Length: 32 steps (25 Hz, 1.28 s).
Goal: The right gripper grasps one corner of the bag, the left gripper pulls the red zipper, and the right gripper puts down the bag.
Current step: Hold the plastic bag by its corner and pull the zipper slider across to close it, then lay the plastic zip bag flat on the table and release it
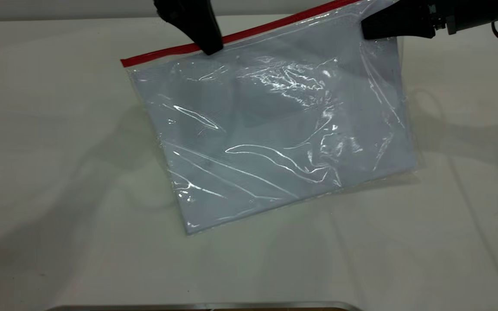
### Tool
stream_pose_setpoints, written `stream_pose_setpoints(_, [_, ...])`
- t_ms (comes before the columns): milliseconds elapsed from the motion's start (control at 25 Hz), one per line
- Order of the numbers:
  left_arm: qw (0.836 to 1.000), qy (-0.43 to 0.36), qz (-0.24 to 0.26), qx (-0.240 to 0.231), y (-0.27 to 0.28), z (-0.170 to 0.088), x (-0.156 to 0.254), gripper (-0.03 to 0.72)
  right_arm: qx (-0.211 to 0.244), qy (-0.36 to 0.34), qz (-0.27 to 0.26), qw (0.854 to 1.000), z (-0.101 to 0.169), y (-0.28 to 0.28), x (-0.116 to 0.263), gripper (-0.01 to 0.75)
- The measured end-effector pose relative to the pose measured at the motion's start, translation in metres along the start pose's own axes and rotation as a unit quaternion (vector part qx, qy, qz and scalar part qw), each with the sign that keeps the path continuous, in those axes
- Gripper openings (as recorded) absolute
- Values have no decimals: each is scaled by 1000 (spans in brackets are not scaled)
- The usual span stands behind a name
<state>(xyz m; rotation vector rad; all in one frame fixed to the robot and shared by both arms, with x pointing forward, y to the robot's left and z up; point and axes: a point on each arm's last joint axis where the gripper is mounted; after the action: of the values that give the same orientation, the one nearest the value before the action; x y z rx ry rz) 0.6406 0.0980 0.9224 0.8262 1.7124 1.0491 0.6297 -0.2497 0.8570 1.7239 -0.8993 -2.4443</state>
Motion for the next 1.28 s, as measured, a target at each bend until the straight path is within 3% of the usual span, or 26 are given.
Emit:
stream_pose_setpoints(600, [994, 77, 64, -43, 2, 8, 13, 49, 142, -52, 55, 987, -25, 5, 11, 34])
stream_pose_setpoints(920, [993, 89, 60, -47, 2, 9, 13, 58, 151, -58, 54, 985, -27, 5, 12, 68])
stream_pose_setpoints(1080, [993, 85, 68, -49, 2, 9, 14, 133, 172, -65, 62, 981, -30, 7, 14, 214])
stream_pose_setpoints(1280, [992, 91, 64, -55, 2, 10, 14, 384, 199, -84, 60, 975, -36, 13, 15, 523])
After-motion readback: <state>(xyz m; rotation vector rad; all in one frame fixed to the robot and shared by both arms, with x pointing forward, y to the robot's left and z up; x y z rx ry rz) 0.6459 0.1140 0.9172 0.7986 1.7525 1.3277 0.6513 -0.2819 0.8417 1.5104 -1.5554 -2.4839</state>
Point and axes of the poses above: a point on each arm's last joint axis where the gripper is mounted, y pointing back along that axis away from the gripper, z along the wrist's bending axis when the last joint is at zero, x = y × z, and after that the axes turned 12 degrees about y, right-handed
